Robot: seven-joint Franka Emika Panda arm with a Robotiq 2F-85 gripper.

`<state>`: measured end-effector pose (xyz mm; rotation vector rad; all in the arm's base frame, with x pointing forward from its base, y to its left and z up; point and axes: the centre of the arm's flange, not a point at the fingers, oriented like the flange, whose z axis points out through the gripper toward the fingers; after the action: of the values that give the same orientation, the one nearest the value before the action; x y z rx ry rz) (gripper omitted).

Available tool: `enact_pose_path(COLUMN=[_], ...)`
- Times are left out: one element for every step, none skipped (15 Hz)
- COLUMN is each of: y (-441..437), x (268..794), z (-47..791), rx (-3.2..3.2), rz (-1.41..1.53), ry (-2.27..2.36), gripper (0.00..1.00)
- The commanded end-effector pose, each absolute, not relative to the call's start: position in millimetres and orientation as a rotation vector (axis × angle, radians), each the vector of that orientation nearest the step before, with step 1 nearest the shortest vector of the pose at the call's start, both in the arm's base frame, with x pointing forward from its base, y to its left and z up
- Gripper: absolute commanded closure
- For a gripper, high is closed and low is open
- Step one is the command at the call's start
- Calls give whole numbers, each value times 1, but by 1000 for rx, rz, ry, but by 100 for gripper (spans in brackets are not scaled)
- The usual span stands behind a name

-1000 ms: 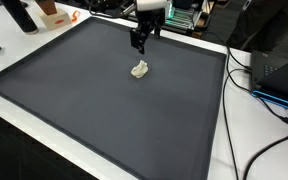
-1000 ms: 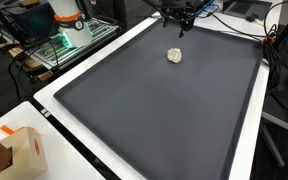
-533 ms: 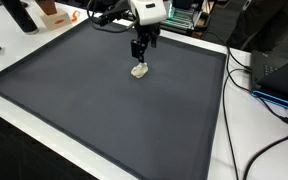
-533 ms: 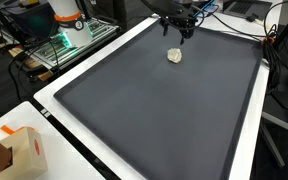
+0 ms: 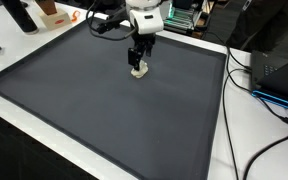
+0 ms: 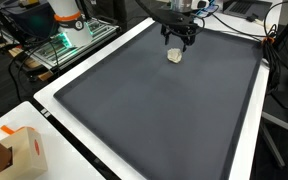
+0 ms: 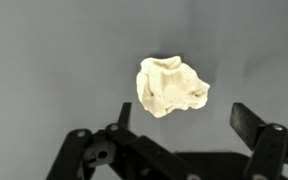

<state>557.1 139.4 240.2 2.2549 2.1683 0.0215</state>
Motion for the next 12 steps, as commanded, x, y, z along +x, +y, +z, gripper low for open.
enact_pose_path(y=[136, 135, 135, 135, 135, 135, 135, 135, 135, 135, 135, 135], x=[556, 557, 557, 557, 557, 557, 557, 557, 557, 557, 557, 557], z=[227, 226, 224, 223, 222, 221, 219, 217, 217, 216, 215, 214], rx=[2229, 2225, 2221, 2221, 2225, 2224, 2225, 2227, 2229, 2229, 2228, 2227], rz=[25, 26, 22, 22, 25, 24, 20, 19, 18, 16, 13, 10], ry=[2149, 2148, 2145, 2146, 2148, 2149, 2150, 2154, 2154, 2155, 2156, 2157], gripper=[0, 0, 0, 0, 2, 5, 6, 8, 12, 15, 23, 30])
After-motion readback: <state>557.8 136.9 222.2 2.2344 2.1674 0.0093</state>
